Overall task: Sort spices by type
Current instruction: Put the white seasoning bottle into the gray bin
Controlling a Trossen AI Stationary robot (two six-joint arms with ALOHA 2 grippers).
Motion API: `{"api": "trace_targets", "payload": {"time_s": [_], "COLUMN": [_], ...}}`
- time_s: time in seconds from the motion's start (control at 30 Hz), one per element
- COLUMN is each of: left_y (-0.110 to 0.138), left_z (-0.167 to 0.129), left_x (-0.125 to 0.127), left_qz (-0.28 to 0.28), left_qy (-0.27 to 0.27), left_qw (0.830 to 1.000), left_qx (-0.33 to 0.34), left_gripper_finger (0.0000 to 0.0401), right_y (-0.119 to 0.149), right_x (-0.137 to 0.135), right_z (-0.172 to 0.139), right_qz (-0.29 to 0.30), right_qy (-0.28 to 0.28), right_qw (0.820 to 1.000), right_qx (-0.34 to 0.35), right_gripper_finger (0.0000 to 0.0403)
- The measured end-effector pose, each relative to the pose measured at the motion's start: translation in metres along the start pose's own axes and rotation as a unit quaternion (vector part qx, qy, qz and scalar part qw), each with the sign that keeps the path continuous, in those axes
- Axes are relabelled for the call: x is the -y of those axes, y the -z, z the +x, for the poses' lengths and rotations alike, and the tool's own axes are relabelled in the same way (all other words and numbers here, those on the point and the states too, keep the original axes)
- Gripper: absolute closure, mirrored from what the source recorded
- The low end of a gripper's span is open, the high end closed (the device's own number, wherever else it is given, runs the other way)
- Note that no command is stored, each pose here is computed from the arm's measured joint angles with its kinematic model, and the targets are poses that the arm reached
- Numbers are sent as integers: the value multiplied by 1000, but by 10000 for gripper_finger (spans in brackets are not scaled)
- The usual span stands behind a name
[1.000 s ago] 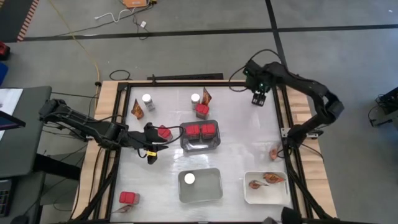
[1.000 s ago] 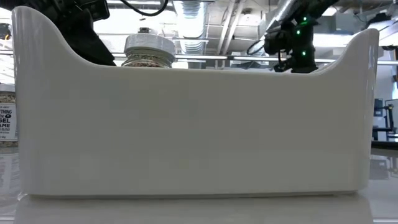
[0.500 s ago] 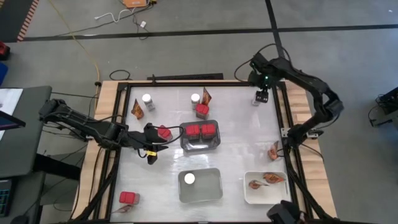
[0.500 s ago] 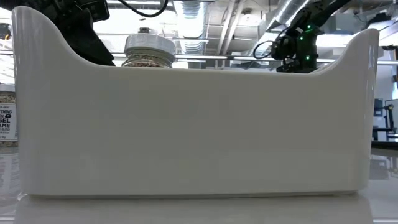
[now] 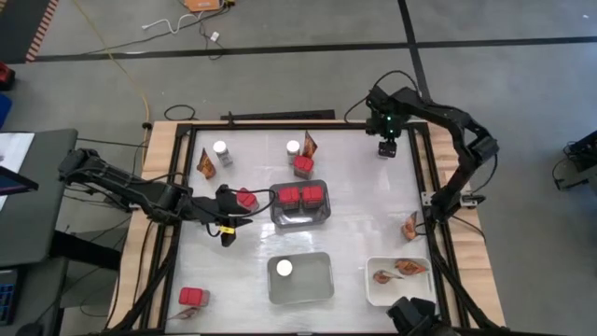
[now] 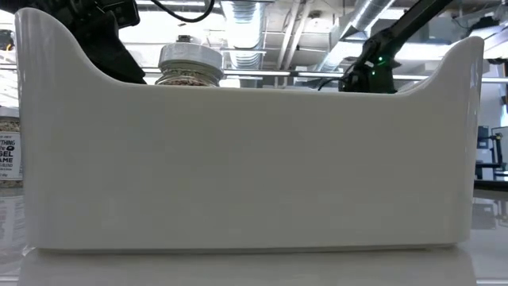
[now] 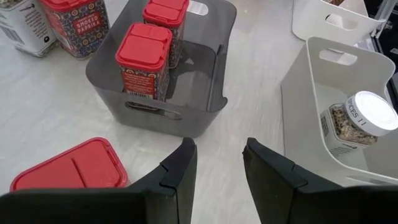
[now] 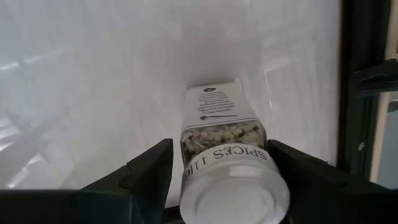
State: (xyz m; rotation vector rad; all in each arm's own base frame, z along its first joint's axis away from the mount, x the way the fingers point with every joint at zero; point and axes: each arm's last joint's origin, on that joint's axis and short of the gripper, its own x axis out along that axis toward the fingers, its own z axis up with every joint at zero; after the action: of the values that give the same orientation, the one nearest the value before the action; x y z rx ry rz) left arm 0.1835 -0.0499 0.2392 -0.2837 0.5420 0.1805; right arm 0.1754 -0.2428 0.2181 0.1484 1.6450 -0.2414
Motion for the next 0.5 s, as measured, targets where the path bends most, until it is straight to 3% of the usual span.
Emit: {"api": "trace_targets", "payload": {"time_s": [0.23,0.5], "left_y": [0,0], "left_z": [0,0], "left_x": [0,0], "left_qz": [7,7], "left_qy": [0,0], "left_qw": [1000,1000], "left_qx": [0,0], "left_gripper_finger": [275,275], "right_y": [-1,-2], "right_x": [-3,-10], "right_z": [8,6], "right_qz": [-7,11], "right_qy": [-16,-15], "right_qw": [1000,999], "right_qx": [-25,-26], "right_gripper_finger": [183,183]}}
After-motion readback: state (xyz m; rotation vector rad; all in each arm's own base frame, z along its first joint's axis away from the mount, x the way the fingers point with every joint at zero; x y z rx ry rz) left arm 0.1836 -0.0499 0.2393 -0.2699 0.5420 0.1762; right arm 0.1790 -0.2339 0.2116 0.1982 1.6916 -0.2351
